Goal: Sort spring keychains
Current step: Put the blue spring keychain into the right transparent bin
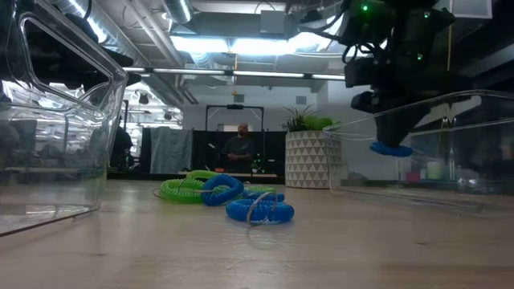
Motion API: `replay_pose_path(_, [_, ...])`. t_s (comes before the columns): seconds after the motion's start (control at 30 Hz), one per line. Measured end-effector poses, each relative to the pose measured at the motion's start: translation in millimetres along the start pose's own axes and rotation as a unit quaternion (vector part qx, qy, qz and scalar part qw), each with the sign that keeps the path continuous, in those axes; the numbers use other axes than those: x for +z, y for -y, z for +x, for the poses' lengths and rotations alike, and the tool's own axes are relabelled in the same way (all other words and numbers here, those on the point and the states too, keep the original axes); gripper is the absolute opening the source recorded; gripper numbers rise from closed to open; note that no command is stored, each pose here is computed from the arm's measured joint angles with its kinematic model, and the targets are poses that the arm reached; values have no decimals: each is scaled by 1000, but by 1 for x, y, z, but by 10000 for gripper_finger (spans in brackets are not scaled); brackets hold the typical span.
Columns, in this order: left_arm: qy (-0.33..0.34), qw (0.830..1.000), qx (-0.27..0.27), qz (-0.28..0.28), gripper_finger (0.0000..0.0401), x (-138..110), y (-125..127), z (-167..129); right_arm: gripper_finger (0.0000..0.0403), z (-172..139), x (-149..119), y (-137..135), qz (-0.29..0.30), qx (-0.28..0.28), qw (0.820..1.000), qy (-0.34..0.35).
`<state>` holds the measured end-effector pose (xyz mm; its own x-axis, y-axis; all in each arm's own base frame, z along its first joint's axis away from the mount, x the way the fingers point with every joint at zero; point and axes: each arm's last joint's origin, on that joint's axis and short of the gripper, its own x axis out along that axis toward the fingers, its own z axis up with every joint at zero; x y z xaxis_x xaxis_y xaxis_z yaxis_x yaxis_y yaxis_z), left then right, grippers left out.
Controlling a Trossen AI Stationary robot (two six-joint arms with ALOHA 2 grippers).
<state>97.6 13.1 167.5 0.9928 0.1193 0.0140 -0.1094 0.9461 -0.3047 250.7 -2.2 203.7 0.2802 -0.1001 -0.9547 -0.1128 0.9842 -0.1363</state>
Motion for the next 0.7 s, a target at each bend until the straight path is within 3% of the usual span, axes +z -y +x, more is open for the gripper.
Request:
replay_pose_path(0.17, [0,1000,0,0,178,0,0,0,50,0,0,2,54,-39,998,-3])
replay_pose_path(0.5, [0,1000,0,0,178,0,0,0,70,-1,-12,1,61,-35,996,-61])
replay_pose_path(0.7, [0,1000,0,0,178,0,0,0,122,-1,-16,0,74,-36,993,-84])
